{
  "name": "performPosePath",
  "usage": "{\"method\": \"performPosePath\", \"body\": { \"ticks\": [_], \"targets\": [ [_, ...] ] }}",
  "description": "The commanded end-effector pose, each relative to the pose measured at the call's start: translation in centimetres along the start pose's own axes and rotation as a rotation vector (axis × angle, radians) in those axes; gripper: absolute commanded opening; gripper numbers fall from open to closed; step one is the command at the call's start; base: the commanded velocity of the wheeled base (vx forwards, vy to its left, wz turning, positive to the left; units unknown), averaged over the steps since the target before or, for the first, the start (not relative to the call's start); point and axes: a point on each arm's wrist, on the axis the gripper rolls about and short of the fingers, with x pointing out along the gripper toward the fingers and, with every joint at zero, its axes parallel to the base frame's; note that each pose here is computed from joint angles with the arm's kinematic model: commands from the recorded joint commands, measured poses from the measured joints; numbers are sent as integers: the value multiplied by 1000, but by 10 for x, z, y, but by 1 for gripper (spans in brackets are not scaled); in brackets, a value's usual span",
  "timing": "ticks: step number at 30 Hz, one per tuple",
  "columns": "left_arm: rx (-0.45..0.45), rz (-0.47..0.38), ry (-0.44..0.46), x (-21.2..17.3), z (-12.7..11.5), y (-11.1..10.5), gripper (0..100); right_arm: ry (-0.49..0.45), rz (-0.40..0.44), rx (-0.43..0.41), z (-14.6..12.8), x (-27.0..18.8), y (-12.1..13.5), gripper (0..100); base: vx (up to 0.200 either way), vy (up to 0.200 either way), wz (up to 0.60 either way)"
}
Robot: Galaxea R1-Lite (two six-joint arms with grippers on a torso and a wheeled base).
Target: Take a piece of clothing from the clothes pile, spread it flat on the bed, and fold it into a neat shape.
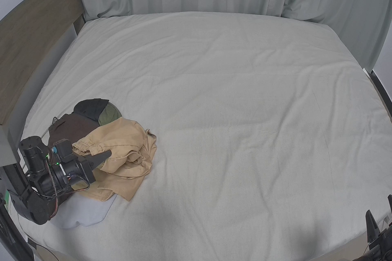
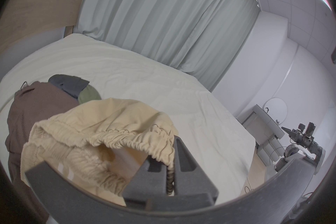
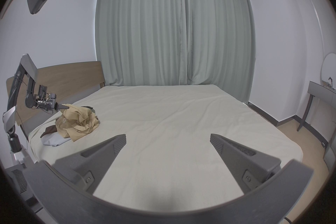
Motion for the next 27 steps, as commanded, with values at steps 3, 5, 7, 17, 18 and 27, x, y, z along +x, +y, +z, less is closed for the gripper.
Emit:
{"method": "performPosePath", "body": {
  "ticks": [3, 5, 7, 17, 18, 27],
  "targets": [
    [39, -21, -43, 0, 11, -14, 0, 1, 1, -2, -5, 0, 0, 100, 0, 0, 0],
    [46, 1, -61, 0, 14, -14, 0, 1, -1, -3, -5, 0, 0, 100, 0, 0, 0],
    [45, 12, -80, -1, 18, -16, 0, 1, -1, -3, -5, 0, 0, 100, 0, 0, 0],
    [-36, -44, -140, -1, 31, -48, 0, 1, 1, -3, -5, 0, 0, 100, 0, 0, 0],
    [-38, -37, -144, 0, 31, -50, 0, 1, 1, -2, -5, 0, 0, 100, 0, 0, 0],
    [-111, -1, -179, 8, 31, -65, 0, 1, 1, 0, -5, 0, 0, 100, 0, 0, 0]
  ]
}}
